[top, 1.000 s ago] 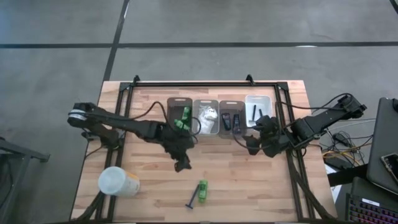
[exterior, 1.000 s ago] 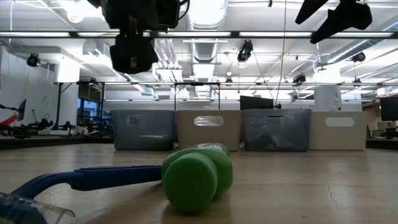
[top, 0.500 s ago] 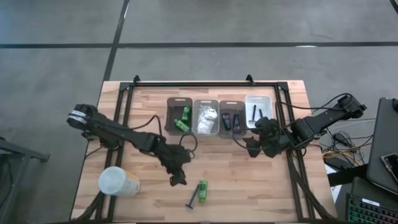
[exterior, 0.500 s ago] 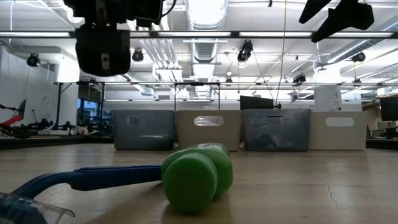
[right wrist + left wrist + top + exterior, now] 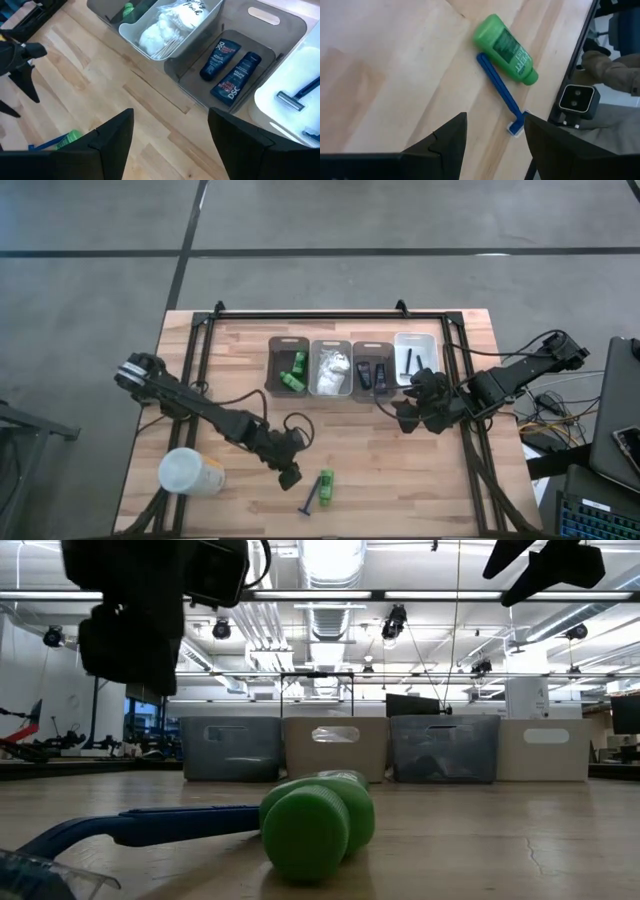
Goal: Pick & Place Travel size toiletries
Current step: Put the blue razor into the white bin
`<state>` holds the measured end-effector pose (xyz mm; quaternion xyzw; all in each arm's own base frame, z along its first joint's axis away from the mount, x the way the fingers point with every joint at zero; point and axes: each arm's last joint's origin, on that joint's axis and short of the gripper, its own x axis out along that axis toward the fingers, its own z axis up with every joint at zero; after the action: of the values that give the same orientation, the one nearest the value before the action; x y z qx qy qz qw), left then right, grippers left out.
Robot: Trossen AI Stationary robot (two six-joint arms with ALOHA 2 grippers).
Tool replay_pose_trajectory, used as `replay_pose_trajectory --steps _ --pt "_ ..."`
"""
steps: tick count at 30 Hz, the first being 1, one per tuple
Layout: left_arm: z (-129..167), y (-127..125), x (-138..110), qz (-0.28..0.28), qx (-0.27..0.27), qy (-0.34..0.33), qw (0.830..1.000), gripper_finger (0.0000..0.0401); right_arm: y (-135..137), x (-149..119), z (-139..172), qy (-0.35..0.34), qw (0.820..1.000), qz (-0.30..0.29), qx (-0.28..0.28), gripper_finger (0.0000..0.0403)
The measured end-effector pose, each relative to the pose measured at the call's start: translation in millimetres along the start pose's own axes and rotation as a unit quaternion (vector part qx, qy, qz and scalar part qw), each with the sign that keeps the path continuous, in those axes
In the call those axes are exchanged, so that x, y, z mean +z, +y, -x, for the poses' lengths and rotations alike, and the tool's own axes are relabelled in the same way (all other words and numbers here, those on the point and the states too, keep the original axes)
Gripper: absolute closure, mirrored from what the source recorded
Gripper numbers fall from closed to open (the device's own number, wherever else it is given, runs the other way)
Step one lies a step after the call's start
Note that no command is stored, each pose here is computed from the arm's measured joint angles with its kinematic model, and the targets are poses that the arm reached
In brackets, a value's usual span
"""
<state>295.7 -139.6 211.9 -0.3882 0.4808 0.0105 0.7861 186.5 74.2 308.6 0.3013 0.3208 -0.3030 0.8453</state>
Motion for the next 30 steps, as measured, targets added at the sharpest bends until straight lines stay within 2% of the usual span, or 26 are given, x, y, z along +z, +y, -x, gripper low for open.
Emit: replay_pose_trajectory --steps 12,16,21,30 --pt "-35.1 -27.1 2.0 -0.007 0.006 0.009 1.0 0.0199 -1.9 -6.6 -3.7 0.047 0.999 0.007 0.006 0.016" --pt "-44.6 -30.0 3.9 -0.006 0.011 0.014 1.0 0.0199 -3.7 -11.0 -6.8 0.074 0.997 0.01 0.007 0.0147" --pt "-61.2 -27.3 2.1 0.032 0.018 0.046 0.998 0.0199 -5.9 -15.9 -10.3 0.096 0.995 0.015 0.005 0.0127" --pt "-85.5 -36.0 0.7 0.062 0.035 0.08 0.994 0.0199 -5.5 -17.5 -10.4 0.1 0.995 0.003 0.007 0.0091"
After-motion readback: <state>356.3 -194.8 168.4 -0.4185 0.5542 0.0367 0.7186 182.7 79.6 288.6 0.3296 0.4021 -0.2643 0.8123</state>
